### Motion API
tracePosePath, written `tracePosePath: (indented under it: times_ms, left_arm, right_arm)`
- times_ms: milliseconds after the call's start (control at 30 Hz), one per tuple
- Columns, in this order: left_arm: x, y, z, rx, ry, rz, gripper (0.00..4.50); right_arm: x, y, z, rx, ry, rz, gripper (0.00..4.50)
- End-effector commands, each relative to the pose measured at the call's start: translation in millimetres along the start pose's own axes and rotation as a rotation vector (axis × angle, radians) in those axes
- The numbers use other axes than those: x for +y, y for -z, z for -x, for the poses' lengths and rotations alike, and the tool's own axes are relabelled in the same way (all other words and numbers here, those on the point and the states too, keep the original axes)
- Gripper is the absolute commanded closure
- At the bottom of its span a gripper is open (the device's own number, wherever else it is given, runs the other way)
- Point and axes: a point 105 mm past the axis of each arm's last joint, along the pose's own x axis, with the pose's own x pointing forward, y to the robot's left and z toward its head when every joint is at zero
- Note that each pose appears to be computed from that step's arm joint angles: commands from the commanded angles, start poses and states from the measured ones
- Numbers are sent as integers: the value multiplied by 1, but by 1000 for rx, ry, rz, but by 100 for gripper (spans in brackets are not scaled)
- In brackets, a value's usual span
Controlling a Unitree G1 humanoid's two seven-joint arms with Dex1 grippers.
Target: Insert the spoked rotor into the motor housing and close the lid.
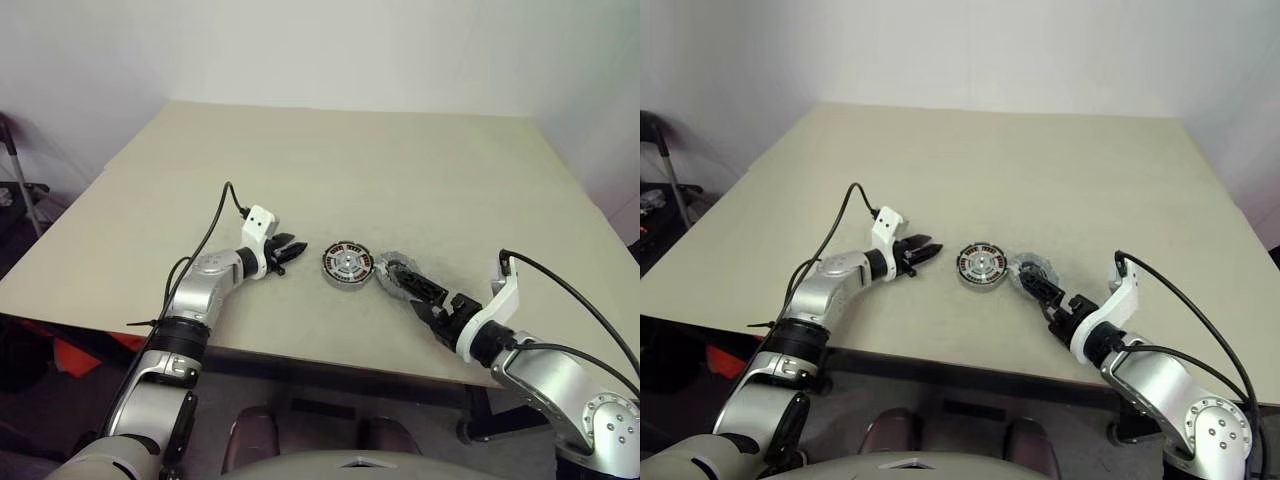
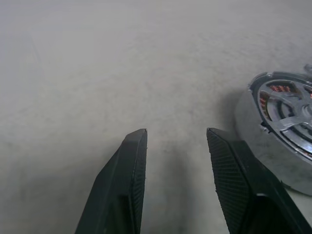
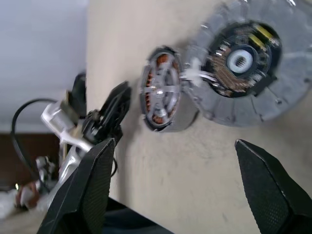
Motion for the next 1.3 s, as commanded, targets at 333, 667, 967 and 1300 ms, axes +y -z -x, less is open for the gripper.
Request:
tracePosePath:
  times_ms: [333, 667, 967, 1300]
  left_arm:
    - [9, -22, 3, -33, -10, -67, 243]
    - [9, -25, 3, -33, -9, -95, 243]
    - [7, -29, 0, -39, -1, -108, 243]
    - [10, -25, 2, -32, -16, -111, 243]
  right_arm:
    - [-5, -15, -19, -41, 62, -129, 3]
    - [-28, -28, -39, -97, 81, -110, 3]
    - [-23, -56, -67, -190, 37, -78, 3]
    - [40, -62, -67, -186, -155, 10, 3]
